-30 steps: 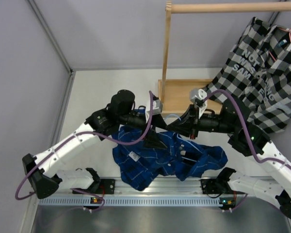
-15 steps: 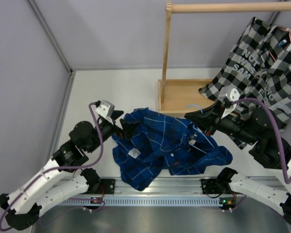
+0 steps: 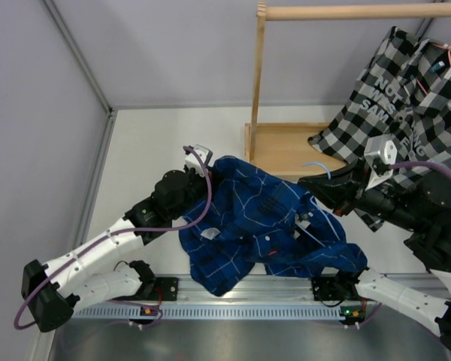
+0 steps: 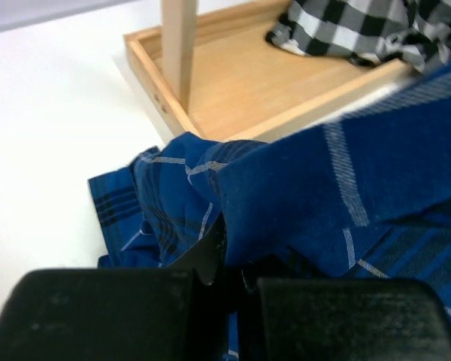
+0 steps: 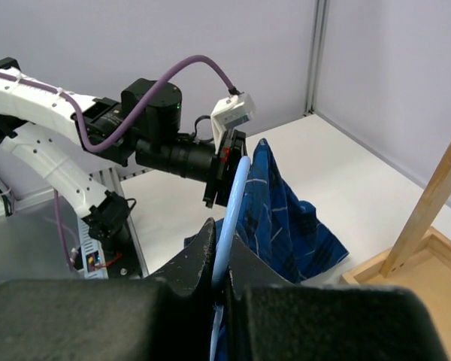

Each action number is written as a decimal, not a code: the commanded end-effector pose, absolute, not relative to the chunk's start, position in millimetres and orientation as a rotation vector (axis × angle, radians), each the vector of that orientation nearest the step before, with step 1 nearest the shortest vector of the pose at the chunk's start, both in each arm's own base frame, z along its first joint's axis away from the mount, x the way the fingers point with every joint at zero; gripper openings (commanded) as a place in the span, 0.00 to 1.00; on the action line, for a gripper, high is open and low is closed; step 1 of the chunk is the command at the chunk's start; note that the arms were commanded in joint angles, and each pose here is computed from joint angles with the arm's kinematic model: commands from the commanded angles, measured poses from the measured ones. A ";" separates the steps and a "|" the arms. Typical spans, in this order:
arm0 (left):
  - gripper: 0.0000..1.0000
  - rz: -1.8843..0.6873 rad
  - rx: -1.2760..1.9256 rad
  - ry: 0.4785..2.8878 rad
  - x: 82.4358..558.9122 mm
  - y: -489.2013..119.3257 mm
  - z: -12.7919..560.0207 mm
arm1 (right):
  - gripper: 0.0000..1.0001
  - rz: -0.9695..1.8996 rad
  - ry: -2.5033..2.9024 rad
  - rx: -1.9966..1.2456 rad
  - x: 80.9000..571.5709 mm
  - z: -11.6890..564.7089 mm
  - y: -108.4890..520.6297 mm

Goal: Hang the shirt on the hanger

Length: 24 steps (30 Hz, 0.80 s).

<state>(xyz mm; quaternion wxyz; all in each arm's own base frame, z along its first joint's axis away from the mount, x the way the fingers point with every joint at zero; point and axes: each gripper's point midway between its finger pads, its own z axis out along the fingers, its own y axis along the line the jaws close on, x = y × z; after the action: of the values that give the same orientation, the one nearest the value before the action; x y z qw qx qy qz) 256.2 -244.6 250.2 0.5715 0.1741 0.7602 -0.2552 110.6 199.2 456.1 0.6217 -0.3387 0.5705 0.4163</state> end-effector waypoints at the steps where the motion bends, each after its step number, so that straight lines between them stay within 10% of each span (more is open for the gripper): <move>1: 0.00 -0.575 0.201 1.650 279.2 -230.6 304.5 | 0.00 0.929 1.261 -0.743 107.1 469.8 187.8; 17: 0.00 -0.531 -0.217 1.886 319.2 -165.9 242.1 | 0.00 0.782 1.338 -0.563 130.5 445.1 157.9; 20: 0.29 -0.710 -0.076 1.825 305.8 -191.7 266.6 | 0.00 0.781 1.360 -0.572 135.7 440.9 164.1; 24: 0.00 -0.843 0.089 1.717 282.1 -207.4 309.6 | 0.00 0.790 1.358 -0.580 138.8 442.9 170.3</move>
<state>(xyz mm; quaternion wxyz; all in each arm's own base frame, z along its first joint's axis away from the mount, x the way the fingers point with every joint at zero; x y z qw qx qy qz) 299.9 -187.7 247.5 0.5346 -0.0261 0.7981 -0.2767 137.6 167.3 422.8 0.6517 -0.2648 0.6241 0.3401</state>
